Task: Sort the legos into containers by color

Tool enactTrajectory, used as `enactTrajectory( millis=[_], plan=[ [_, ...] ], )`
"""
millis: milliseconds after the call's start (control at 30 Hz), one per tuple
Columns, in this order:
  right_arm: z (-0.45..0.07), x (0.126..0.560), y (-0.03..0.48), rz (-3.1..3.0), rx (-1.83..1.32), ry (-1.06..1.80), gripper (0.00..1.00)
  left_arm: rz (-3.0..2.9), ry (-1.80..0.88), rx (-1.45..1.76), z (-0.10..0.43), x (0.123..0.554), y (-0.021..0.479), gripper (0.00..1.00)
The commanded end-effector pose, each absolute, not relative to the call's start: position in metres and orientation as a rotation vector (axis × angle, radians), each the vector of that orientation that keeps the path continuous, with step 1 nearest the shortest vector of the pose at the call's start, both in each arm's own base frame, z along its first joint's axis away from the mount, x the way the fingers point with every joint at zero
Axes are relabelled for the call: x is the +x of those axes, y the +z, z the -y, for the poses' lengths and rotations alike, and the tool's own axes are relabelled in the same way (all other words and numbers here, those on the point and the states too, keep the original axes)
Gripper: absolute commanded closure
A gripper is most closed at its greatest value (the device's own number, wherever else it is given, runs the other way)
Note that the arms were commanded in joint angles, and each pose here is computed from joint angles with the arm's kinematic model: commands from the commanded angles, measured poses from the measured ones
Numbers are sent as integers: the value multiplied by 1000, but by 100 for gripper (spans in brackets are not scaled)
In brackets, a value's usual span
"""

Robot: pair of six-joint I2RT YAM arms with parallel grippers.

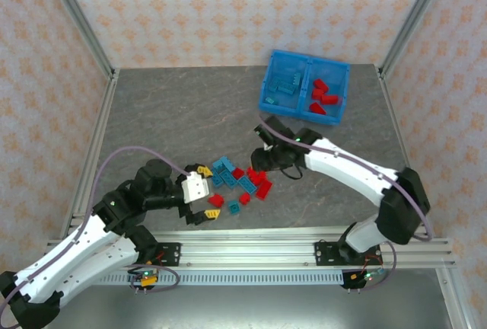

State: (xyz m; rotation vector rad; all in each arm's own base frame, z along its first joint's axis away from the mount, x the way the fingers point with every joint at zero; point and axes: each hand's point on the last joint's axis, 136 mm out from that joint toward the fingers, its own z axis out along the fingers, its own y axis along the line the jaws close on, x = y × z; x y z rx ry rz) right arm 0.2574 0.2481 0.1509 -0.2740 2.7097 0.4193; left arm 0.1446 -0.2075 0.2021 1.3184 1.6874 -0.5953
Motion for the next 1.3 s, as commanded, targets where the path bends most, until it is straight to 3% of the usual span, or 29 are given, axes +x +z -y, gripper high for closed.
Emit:
enactTrajectory(
  millis=[0, 200, 367, 600, 800, 1033, 1267],
  plan=[
    [-202, 309, 188, -2529, 4, 286, 56, -1588, -664, 1080, 224, 172, 243, 0],
    [-107, 385, 218, -2311, 438, 201, 56, -1664, -590, 722, 205, 213, 264, 0],
    [-53, 439, 211, -2265, 605, 68, 56, -1733, -502, 592, 180, 218, 262, 0],
    [-18, 506, 179, -2270, 774, 35, 55, -1852, -429, 487, 152, 213, 257, 0],
    [-12, 542, 141, -2353, 796, 20, 45, -1937, -380, 362, 134, 215, 251, 0],
    [-21, 545, 154, -2414, 702, 49, 29, -1970, -368, 380, 138, 218, 239, 0],
    [-33, 498, 167, -2451, 627, 149, 30, -1971, -437, 665, 170, 207, 228, 0]
  ],
)
